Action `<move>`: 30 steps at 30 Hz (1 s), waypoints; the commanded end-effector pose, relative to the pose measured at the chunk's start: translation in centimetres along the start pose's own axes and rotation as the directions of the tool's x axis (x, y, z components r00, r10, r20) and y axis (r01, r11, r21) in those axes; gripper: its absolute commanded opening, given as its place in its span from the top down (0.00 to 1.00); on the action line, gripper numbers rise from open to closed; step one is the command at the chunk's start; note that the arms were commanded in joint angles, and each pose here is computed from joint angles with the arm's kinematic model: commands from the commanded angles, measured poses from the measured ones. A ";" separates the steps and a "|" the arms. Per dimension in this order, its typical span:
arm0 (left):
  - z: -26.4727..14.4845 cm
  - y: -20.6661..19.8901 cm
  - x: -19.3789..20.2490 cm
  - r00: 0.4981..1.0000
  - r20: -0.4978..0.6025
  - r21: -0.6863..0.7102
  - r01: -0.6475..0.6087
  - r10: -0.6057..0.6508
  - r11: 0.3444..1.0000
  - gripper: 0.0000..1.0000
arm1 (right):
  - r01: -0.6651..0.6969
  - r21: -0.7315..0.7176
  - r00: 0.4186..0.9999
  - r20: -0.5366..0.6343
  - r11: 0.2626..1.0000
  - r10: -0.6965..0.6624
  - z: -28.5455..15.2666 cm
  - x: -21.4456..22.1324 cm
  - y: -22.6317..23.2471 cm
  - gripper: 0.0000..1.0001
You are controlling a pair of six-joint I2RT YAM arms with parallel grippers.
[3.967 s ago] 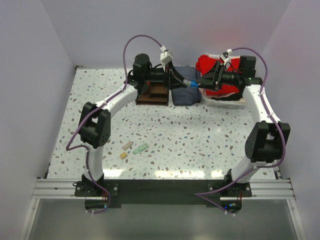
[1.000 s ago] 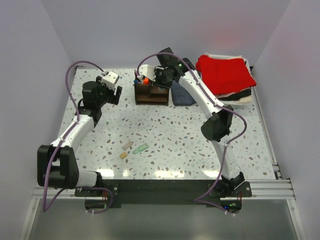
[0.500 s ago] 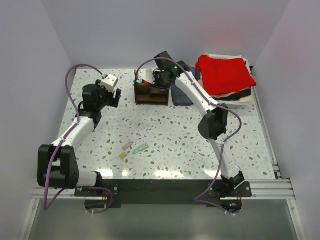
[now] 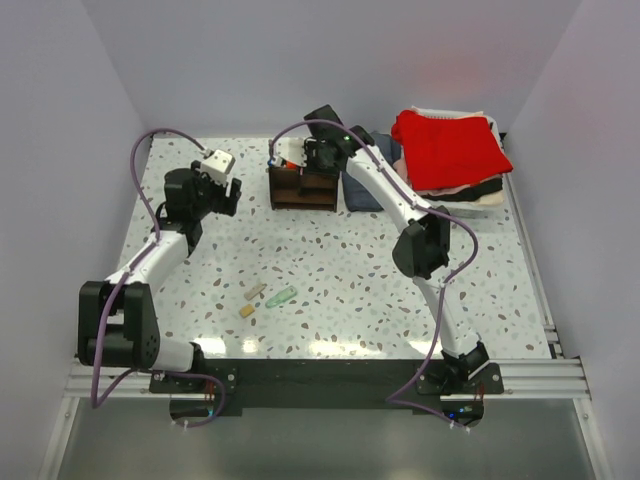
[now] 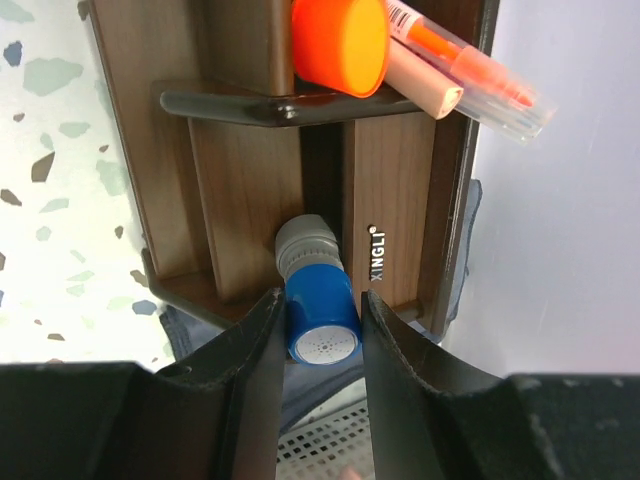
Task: Sort the stationery into containers
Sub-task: Place the stationery in the storage box.
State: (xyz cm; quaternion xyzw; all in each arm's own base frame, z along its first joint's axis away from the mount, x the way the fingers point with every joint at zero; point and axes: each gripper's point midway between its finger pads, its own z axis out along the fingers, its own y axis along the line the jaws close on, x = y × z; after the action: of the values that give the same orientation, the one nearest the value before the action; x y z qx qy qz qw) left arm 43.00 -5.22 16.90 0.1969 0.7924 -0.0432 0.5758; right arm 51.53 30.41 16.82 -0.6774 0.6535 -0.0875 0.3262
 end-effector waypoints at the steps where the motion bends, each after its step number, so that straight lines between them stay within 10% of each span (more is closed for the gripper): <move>1: 0.3 0.8 -2.5 0.997 0.075 -0.002 -0.002 0.002 1.000 0.26 | -0.020 0.122 1.000 0.017 0.992 0.018 -0.7 -0.9 -2.8 0.73; 19: 0.6 0.4 -2.7 0.996 0.089 0.026 0.010 -0.012 1.000 0.26 | -0.045 0.173 0.998 0.047 0.984 0.038 -2.0 -1.6 -4.0 0.51; 30: -1.5 -0.9 -2.2 0.995 0.032 0.102 -0.094 0.091 0.990 0.19 | -0.263 -0.011 0.882 0.402 0.965 0.245 -12.0 -7.9 -2.0 0.46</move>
State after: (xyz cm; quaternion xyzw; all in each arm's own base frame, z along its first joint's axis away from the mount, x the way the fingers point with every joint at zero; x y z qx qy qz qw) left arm 42.53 -5.89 16.38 0.2131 0.7965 -0.0663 0.5619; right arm 49.87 32.33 19.73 -0.6339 0.6717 -0.0189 0.3830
